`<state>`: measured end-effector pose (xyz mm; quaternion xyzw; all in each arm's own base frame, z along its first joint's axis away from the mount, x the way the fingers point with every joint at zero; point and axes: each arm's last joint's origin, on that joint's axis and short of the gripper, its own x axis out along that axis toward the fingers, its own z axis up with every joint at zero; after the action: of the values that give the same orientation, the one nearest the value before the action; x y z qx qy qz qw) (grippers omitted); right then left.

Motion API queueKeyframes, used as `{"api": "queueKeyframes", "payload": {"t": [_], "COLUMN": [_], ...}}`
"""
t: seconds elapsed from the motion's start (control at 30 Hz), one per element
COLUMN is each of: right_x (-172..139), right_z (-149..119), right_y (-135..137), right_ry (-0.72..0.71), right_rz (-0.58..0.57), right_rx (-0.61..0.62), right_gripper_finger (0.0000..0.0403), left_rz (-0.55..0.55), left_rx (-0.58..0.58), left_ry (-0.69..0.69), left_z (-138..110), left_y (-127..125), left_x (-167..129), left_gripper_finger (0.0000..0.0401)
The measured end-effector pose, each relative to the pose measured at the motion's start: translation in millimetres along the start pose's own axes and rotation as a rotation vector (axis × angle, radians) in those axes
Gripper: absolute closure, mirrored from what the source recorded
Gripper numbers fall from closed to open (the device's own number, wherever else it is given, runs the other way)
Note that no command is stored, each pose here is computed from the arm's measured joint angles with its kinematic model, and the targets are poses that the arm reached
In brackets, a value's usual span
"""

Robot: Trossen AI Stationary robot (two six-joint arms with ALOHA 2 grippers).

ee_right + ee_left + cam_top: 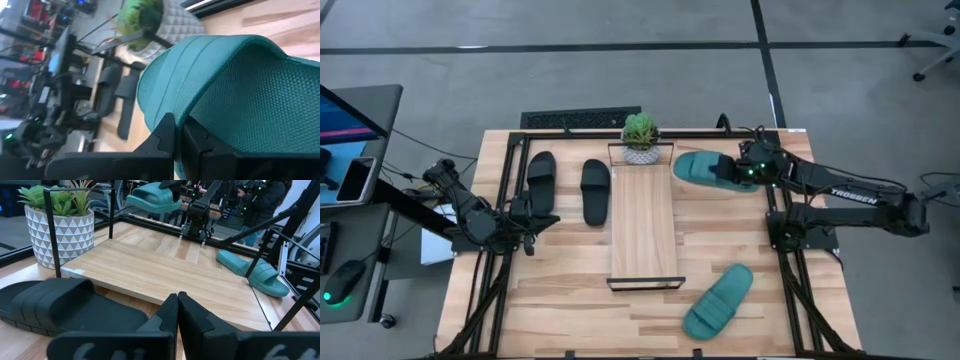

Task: Pick and place slides into the shelf
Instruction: Put the top green slide on the shelf

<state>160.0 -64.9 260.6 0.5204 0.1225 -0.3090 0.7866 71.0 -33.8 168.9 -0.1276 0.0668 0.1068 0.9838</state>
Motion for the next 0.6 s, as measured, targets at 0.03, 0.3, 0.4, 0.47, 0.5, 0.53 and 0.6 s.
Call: {"api": "queueKeyframes", "payload": {"t": [0.03,0.3,0.4,0.47,0.5,0.53,0.6], "right_x": [1.7,23.9,34.5,40.6,44.0,47.0,52.9], "right_z": [-0.8,-7.2,-8.6,-8.8,-8.7,-8.6,-8.2], "right_y": [1.7,15.7,18.4,20.0,20.8,21.0,21.3], "right_ry": [0.011,0.077,0.094,0.101,0.103,0.108,0.12], "right_rz": [0.014,0.118,0.138,0.154,0.164,0.169,0.182], "right_rx": [-0.002,-0.009,-0.011,-0.011,-0.011,-0.011,-0.009], "right_gripper_finger": [0.0403,0.0403,0.0403,0.0403,0.0403,0.0403,0.0403], "left_rz": [0.0,0.0,0.0,0.0,-0.001,0.0,0.0], "left_rx": [0.0,0.0,0.0,0.0,0.0,0.0,0.0], "left_ry": [0.0,0.0,0.0,0.0,0.0,0.0,0.0], "left_z": [0.0,0.0,0.0,0.0,0.0,0.0,0.0], "left_y": [0.0,0.0,0.0,0.0,0.0,0.0,0.0], "left_x": [0.0,0.0,0.0,0.0,0.0,0.0,0.0], "left_gripper_finger": [0.0401,0.0401,0.0401,0.0401,0.0401,0.0401,0.0401]}}
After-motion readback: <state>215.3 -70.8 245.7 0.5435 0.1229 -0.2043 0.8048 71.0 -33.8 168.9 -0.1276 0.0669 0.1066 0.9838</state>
